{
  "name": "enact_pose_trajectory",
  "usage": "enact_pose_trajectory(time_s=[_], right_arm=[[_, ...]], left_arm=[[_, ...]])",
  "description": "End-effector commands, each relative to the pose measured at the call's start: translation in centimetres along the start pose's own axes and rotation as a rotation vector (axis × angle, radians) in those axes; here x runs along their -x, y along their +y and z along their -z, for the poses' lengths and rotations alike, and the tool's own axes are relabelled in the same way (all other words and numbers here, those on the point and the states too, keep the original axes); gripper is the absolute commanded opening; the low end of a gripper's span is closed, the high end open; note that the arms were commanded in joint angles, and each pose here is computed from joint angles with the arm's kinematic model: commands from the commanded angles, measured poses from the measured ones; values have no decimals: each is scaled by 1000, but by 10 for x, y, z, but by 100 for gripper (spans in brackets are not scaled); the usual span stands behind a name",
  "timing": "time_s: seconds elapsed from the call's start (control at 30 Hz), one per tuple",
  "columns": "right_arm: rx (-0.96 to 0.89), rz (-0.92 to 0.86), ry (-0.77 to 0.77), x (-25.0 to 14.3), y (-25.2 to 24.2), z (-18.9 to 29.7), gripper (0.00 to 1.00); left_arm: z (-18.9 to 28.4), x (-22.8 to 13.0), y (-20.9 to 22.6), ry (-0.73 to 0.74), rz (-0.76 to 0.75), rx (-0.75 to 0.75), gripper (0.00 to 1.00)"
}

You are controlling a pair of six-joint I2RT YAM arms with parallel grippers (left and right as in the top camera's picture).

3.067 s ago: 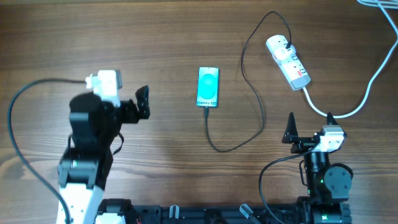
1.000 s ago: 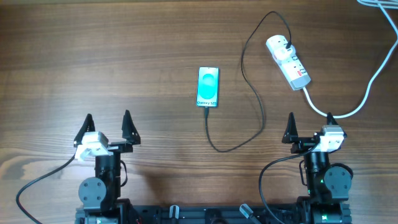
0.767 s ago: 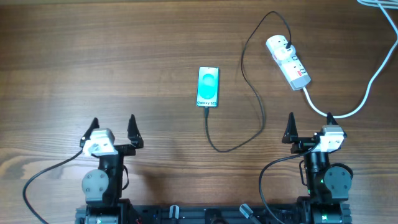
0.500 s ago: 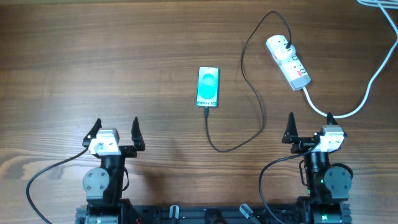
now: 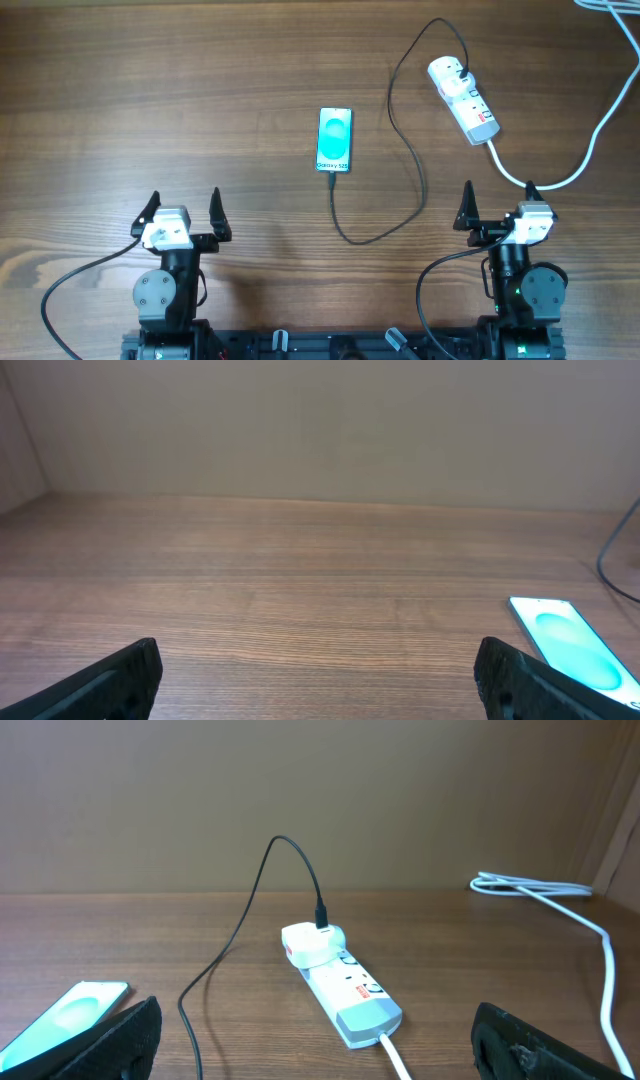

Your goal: Plug charger to phone and switch on socket

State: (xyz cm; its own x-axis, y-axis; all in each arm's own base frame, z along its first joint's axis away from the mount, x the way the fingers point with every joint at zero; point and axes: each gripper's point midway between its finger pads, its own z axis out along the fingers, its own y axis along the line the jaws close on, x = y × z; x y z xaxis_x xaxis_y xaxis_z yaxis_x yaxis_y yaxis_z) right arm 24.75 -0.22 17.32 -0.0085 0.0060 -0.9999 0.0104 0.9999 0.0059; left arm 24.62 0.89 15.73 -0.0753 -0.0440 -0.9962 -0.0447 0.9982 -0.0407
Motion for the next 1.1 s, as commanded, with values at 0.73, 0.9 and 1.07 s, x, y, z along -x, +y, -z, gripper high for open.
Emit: enact_pose_trajectory(time_s=[0.73, 0.9, 1.07], right_arm=[[-14, 3, -7, 1, -3, 0, 100], [-14, 4, -7, 1, -3, 0, 100], [-14, 4, -7, 1, -3, 0, 100]], left_arm=[[0, 0, -1, -4, -22, -10, 100], [0, 0, -1, -5, -22, -10, 100], [0, 0, -1, -5, -22, -10, 100]])
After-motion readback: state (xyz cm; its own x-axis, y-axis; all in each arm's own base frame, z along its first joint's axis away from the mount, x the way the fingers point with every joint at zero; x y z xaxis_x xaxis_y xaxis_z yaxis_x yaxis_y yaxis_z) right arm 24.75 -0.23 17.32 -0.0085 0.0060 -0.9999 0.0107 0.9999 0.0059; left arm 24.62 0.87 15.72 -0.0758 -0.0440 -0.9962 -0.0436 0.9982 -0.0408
